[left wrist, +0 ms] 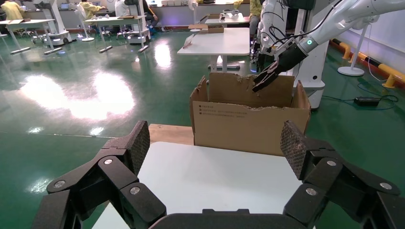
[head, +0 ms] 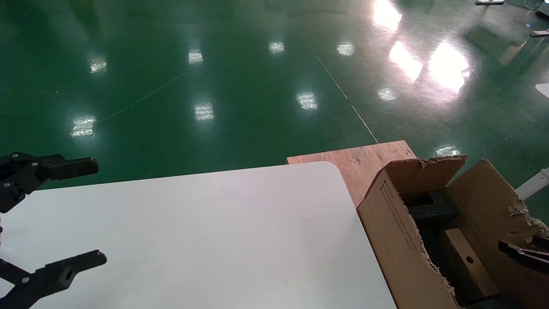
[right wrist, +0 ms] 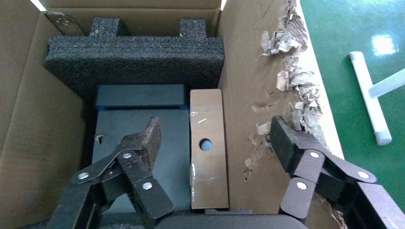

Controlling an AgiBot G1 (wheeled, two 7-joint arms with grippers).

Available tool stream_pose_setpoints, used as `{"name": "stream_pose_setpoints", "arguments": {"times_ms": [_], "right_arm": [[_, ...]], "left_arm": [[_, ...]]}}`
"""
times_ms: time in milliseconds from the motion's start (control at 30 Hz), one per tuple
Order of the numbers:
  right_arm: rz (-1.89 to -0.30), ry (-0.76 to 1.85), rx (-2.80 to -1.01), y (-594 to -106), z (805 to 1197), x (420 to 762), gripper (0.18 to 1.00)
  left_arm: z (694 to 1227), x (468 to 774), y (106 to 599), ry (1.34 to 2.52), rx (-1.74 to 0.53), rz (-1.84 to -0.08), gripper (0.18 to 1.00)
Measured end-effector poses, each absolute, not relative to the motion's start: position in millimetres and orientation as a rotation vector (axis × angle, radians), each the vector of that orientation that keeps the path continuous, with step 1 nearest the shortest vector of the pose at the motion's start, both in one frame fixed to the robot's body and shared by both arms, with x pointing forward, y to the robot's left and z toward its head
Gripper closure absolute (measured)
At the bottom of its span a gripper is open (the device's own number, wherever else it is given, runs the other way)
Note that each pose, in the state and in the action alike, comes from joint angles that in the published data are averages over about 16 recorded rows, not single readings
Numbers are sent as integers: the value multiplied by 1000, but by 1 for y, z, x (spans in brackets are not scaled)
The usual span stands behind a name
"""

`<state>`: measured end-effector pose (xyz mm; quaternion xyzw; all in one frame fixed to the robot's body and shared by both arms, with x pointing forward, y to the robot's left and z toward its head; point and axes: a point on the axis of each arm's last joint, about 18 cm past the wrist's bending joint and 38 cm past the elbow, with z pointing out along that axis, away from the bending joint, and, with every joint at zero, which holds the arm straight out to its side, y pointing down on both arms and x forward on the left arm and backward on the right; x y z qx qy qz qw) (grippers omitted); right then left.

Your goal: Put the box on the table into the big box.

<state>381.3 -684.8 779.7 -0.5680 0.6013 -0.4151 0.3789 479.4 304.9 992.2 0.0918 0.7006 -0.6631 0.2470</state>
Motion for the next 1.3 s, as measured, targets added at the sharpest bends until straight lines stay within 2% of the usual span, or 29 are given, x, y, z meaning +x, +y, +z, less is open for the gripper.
{"name": "stream_pose_setpoints", "arguments": {"times_ms": [367, 567, 967, 1300], "right_arm": [[-1080, 1389, -1499, -664, 810, 402, 255], [-1105, 1228, -1549, -637, 844, 425, 203], [-1206, 970, -1634, -582, 909, 465, 178], [-1259, 913, -1663, -569, 927, 475, 178]], "left_arm": [[992, 479, 305, 1910, 250, -1808, 184], [992, 479, 305, 1910, 250, -1808, 184], [992, 479, 305, 1910, 250, -1808, 184], [992, 480, 305, 1910, 249, -1808, 184]]}}
